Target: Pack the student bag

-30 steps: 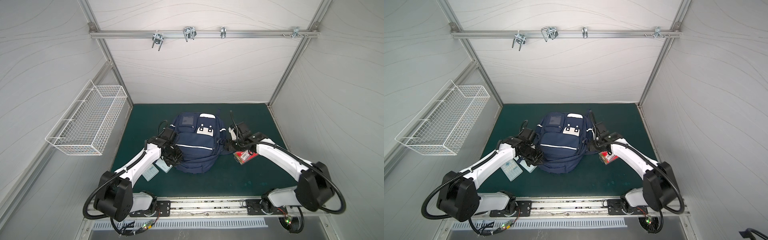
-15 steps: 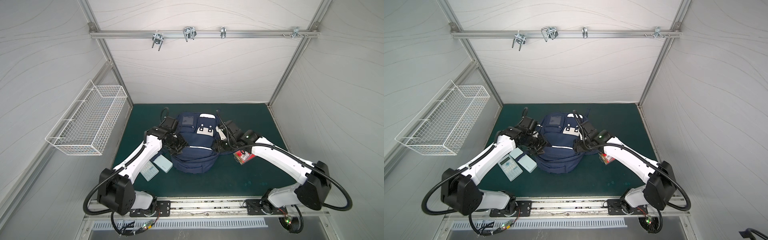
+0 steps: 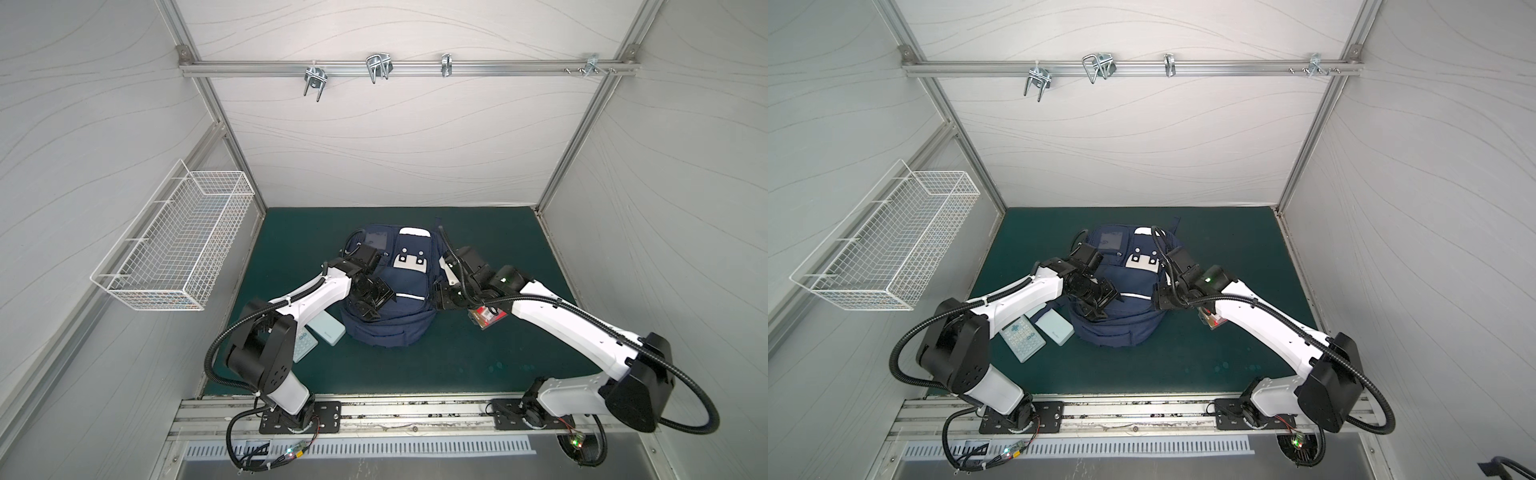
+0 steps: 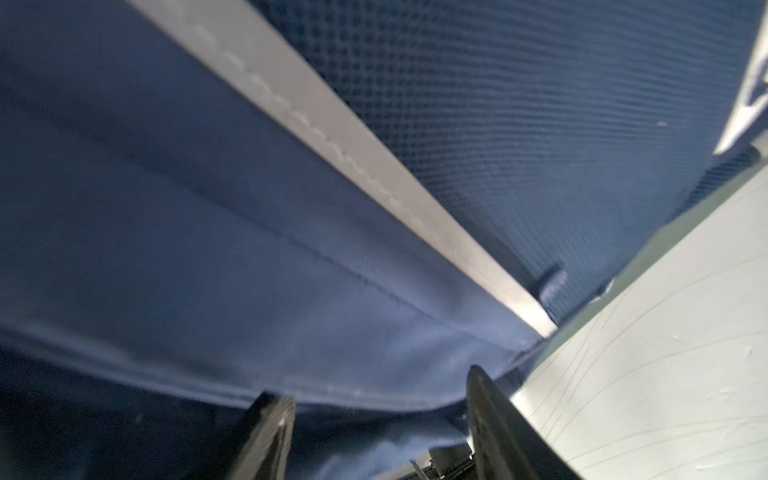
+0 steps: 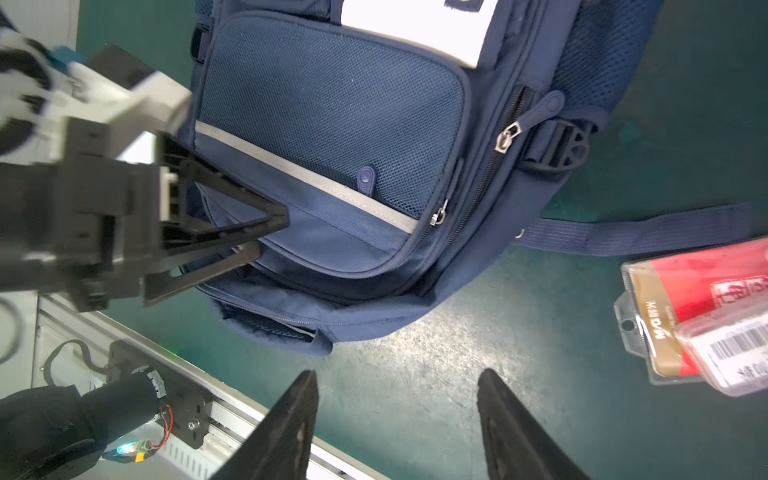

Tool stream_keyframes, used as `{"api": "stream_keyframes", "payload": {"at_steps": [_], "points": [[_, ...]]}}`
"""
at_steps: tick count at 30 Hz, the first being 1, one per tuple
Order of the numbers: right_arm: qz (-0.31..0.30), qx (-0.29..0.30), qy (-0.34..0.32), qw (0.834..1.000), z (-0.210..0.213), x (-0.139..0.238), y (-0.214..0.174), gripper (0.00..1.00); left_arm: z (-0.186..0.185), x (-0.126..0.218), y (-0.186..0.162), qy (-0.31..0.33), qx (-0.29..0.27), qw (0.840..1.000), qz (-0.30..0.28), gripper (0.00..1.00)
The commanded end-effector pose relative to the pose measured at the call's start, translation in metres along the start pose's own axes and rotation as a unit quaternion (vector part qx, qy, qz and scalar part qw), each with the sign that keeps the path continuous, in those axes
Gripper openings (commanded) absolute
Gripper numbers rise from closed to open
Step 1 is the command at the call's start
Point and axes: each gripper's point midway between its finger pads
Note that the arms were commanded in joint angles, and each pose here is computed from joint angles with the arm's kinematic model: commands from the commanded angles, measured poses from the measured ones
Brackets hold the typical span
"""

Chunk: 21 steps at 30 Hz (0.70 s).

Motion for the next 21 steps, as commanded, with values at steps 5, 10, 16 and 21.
{"api": "stream_keyframes", "payload": {"at_steps": [5,10,16,21], "points": [[-0.035,-0.012,-0.006,0.999,-0.008,0.019,-0.001,0.65,-0.028,-0.009,0.019,-0.028,-0.003,0.999,-0.032,0.5],[-0.057,-0.012,-0.019,0.998,-0.016,0.027,0.001,0.66,-0.04,-0.004,0.028,-0.022,-0.029,0.998,-0.047,0.17],[-0.056,-0.006,0.046,0.997,-0.011,0.026,0.017,0.64,-0.057,0.049,0.026,-0.012,-0.093,0.991,-0.091,0.0],[-0.056,-0.051,0.143,0.987,-0.02,0.017,0.05,0.59,-0.073,0.099,0.024,-0.047,-0.119,0.984,-0.126,0.0]]}}
Point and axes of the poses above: each gripper's point midway between its finger pads, its own x axis back along the fingers, its own z axis along the line the jaws close on, y = z × x, and after that the axes turned 2 degrees about x, right-handed
